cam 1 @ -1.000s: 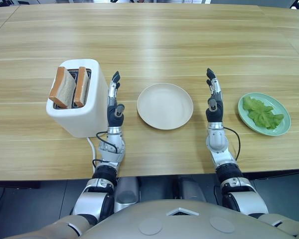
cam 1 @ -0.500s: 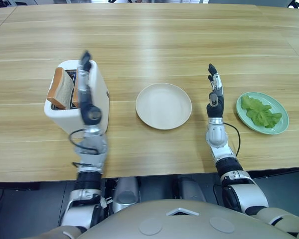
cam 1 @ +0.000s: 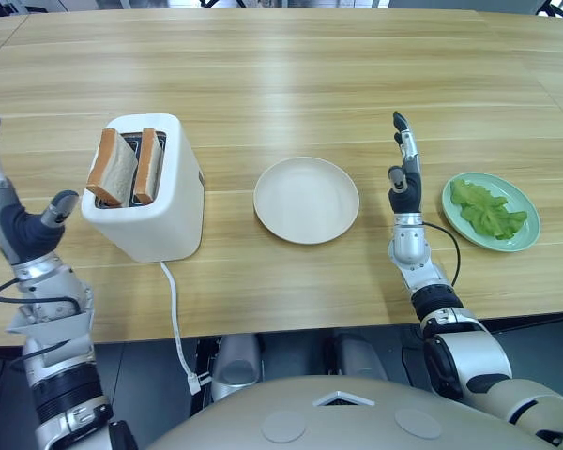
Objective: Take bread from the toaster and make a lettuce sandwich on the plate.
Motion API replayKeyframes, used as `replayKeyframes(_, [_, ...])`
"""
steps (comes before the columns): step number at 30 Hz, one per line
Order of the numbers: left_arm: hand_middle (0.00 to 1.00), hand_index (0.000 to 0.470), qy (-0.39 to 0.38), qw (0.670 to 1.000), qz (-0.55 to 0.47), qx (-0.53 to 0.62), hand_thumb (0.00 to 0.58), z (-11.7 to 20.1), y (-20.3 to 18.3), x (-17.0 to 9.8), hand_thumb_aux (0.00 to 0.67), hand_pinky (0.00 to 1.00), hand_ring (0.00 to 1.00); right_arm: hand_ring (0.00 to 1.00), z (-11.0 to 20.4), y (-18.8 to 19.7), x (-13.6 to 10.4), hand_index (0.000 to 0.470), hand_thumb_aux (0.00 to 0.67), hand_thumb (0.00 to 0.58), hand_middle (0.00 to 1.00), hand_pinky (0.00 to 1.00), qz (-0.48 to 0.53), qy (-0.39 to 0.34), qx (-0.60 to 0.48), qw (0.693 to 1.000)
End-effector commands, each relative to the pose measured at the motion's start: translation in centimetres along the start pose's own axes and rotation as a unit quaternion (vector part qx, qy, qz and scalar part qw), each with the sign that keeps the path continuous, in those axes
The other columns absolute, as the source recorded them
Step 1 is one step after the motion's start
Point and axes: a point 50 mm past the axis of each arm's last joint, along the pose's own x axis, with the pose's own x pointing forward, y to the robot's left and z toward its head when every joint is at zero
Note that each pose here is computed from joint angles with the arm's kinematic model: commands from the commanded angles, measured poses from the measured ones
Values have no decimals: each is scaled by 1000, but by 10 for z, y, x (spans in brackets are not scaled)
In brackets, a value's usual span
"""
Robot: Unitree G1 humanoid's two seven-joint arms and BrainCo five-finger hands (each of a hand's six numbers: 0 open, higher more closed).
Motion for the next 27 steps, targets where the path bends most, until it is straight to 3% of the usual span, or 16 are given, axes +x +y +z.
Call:
replayKeyframes(1, [0,0,42,994,-71,70,0,-19,-11,-12,0,0,0,0,-1,1,-1,0,0,0,0,0,9,0,-12,1000])
replayKeyframes(8, [0,0,53,980,-140,129,0,-26,-19,-13,0,0,0,0,-1,1,0,0,0,0,0,0,15,-6,-22,1000])
replayKeyframes(18, [0,0,66,961,-250,101,0,-21,-31,-18,0,0,0,0,-1,2,-2,0,0,0,0,0,15,-6,-30,999])
replayKeyframes(27, [0,0,64,953,-276,106,0,-19,-32,-11,0,0,0,0,-2,5,-5,0,0,0,0,0,16,-3,-28,999])
